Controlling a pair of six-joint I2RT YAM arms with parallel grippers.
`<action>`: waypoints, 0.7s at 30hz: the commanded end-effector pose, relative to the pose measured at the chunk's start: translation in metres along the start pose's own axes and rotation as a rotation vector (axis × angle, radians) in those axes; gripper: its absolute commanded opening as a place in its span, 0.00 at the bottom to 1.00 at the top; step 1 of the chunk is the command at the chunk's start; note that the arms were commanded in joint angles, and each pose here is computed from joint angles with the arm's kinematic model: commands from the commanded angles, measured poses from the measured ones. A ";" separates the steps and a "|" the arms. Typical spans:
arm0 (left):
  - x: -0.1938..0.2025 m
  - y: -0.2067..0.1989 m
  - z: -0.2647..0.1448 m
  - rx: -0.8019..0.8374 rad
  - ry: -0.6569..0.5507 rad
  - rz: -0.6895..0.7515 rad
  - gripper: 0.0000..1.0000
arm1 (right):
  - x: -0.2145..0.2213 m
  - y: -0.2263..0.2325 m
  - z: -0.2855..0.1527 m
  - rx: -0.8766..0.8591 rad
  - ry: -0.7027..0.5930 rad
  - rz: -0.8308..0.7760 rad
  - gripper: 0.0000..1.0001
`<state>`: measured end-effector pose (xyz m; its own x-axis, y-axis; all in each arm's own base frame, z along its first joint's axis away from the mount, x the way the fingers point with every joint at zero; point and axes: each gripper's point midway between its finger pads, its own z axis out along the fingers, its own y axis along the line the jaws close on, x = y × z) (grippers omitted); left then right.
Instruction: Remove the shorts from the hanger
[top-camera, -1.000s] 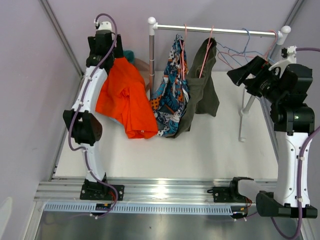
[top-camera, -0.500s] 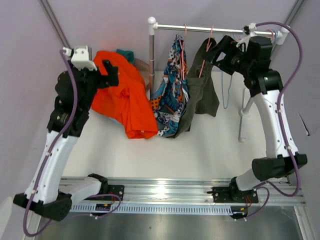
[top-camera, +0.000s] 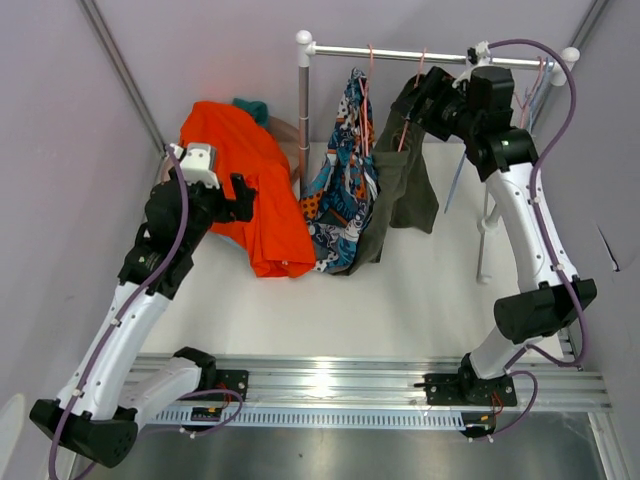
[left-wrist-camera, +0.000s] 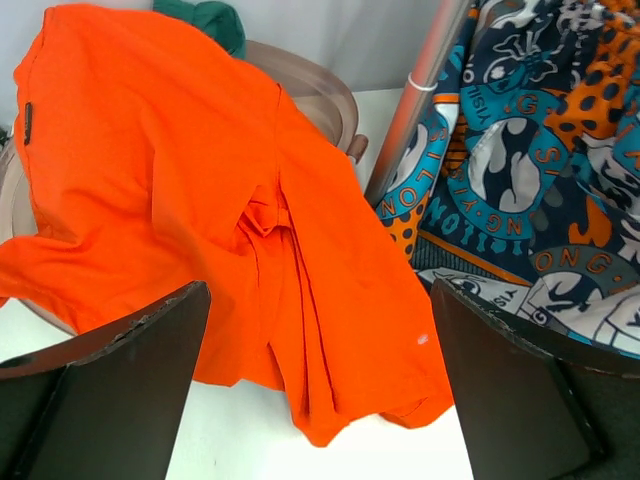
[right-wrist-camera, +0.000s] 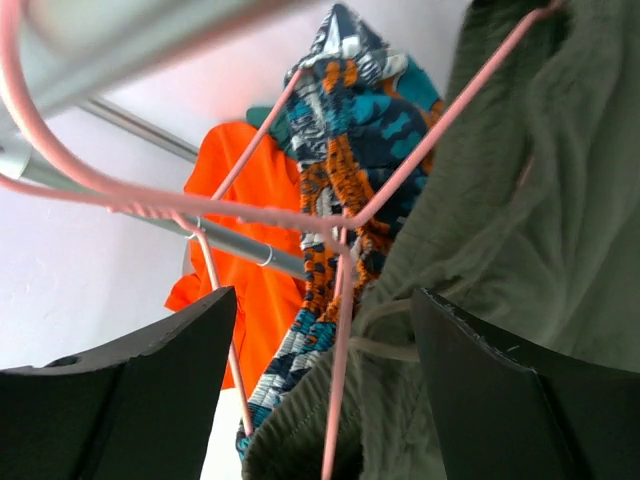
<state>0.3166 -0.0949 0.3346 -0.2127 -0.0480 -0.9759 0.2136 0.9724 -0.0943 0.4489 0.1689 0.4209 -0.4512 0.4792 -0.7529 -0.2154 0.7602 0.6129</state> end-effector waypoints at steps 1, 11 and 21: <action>-0.020 -0.007 -0.006 0.039 -0.090 -0.016 0.98 | -0.007 0.017 0.015 -0.035 -0.044 -0.001 0.76; -0.005 -0.006 -0.004 0.045 -0.097 -0.013 0.98 | -0.008 0.022 0.023 -0.018 -0.059 -0.016 0.10; -0.018 -0.049 -0.012 0.267 -0.110 -0.010 0.98 | -0.040 0.039 -0.014 0.000 -0.136 -0.066 0.00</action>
<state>0.3092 -0.1122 0.3241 -0.1824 -0.0600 -0.9814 0.3150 0.9420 -0.1161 0.4610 0.1856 0.4011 -0.4840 0.4648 -0.7414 -0.1453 0.7929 0.5918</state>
